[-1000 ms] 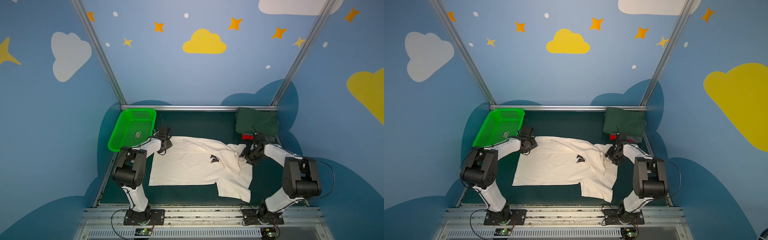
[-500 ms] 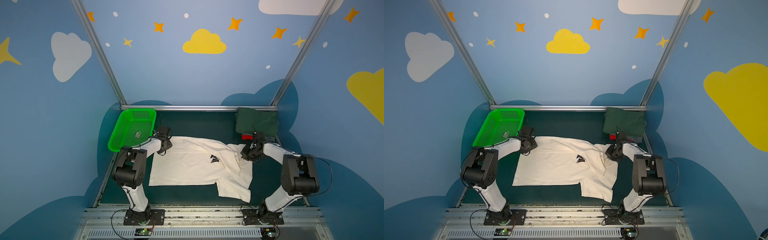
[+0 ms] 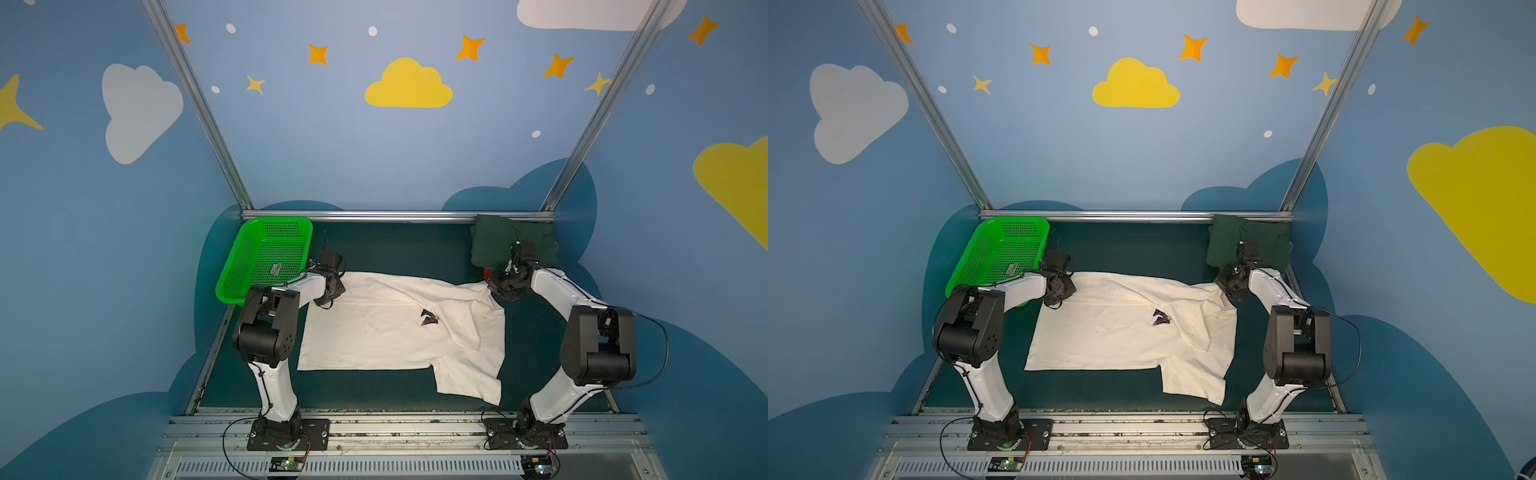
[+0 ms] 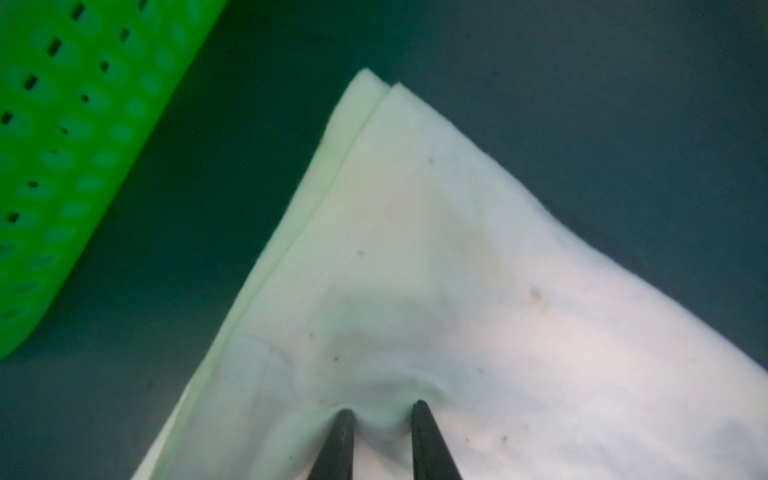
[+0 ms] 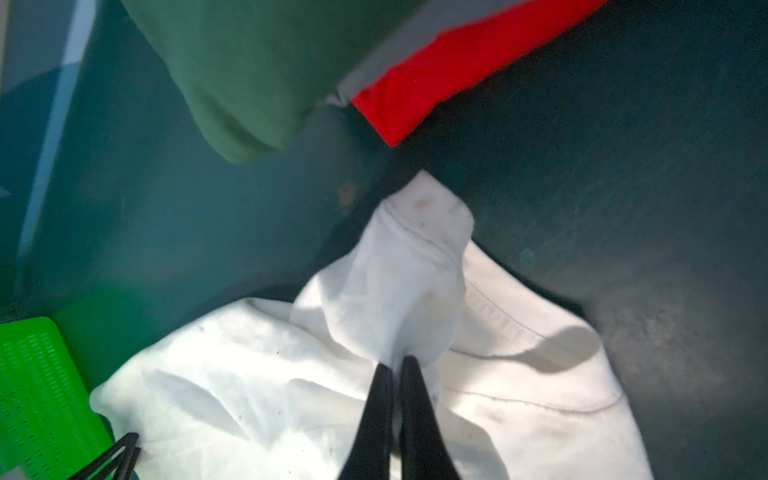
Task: Fold and stack the t-shirts
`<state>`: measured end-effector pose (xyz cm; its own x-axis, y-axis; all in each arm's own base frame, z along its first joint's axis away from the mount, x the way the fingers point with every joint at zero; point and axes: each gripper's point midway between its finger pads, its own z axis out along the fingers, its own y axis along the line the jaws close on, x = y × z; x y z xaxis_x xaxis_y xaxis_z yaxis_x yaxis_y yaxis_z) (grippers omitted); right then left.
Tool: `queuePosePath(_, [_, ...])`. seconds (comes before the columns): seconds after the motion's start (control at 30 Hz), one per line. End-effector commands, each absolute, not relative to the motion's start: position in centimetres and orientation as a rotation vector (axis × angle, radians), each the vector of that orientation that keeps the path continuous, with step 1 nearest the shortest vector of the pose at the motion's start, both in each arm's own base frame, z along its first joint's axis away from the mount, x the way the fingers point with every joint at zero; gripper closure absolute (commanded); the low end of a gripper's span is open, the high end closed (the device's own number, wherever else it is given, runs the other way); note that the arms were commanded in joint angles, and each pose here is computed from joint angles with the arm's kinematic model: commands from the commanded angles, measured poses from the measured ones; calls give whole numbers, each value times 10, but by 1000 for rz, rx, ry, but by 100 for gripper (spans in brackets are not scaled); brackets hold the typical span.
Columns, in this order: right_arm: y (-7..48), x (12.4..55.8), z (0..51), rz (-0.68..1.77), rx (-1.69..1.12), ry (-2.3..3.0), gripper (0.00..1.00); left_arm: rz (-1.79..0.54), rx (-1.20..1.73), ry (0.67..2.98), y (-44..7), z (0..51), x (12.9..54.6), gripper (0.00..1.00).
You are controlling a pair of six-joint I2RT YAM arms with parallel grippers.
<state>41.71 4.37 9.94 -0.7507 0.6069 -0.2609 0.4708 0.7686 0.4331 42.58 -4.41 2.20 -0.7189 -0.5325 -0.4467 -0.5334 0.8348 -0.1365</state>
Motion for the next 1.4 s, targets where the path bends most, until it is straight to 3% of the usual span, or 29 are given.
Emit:
queuePosePath(0.0, [35, 425, 98, 451, 845, 2596, 100, 107, -808, 2613, -33, -2, 411, 76])
queuePosePath(0.57, [29, 493, 99, 654, 870, 2602, 100, 164, -799, 2637, -28, -7, 405, 75])
queuePosePath(0.9, [19, 503, 89, 592, 893, 2624, 100, 177, -793, 2649, -28, -5, 400, 69])
queuePosePath(0.93, [17, 502, 91, 572, 883, 2623, 96, 176, -794, 2645, -28, -3, 400, 64])
queuePosePath(1.0, [13, 499, 98, 525, 858, 2616, 75, 165, -791, 2640, -29, 0, 401, 57])
queuePosePath(1.03, [10, 498, 103, 504, 846, 2610, 60, 153, -784, 2638, -31, 3, 401, 53])
queuePosePath(1.1, [10, 497, 113, 496, 811, 2596, 41, 128, -766, 2623, -35, 11, 403, 37])
queuePosePath(1.23, [17, 493, 136, 493, 719, 2573, 17, 125, -667, 2578, -46, 33, 408, 4])
queuePosePath(1.27, [19, 490, 143, 493, 703, 2569, 15, 121, -627, 2566, -50, 40, 410, 0])
queuePosePath(1.37, [25, 474, 159, 455, 658, 2556, 10, 124, -563, 2532, -58, 57, 410, 0])
